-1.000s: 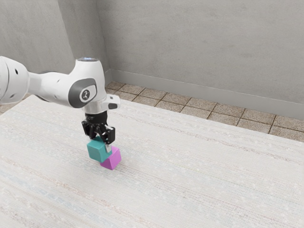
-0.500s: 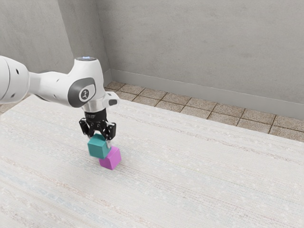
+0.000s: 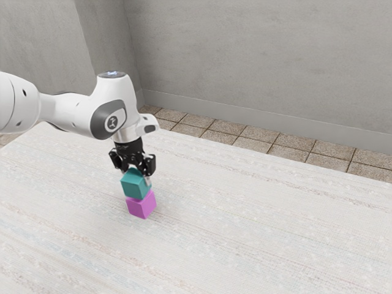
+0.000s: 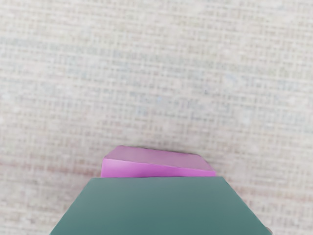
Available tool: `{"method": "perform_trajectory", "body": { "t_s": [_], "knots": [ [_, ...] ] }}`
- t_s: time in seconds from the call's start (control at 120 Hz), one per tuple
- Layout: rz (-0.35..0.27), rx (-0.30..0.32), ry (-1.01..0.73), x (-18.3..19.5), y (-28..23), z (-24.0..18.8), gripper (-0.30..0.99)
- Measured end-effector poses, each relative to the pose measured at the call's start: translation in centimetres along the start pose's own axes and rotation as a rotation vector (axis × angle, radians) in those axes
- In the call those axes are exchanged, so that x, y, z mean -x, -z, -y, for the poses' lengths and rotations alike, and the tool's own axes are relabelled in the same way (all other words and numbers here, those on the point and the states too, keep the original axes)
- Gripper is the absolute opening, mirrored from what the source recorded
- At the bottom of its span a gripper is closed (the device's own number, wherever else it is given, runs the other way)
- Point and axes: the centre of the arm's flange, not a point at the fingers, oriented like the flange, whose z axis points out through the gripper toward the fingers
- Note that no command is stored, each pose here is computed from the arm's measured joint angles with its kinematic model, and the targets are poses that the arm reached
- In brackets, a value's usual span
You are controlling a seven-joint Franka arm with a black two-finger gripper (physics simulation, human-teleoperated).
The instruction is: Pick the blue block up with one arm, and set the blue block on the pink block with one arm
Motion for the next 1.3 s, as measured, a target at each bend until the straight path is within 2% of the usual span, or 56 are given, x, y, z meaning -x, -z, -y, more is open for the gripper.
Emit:
{"method": "perform_trajectory", "body": {
  "t_s": [0.283, 0.633, 0.875, 1.3],
  "knots": [
    [-0.016, 0.046, -0.042, -0.2, 0.2, 0.0, 0.32],
    [0.016, 0.056, -0.129, -0.1, -0.7, 1.4, 0.33],
    [0.006, 0.067, -0.172, -0.9, -0.5, 1.5, 0.31],
    [0.012, 0.031, -0.120, -1.0, -0.6, 0.8, 0.31]
  ]
}}
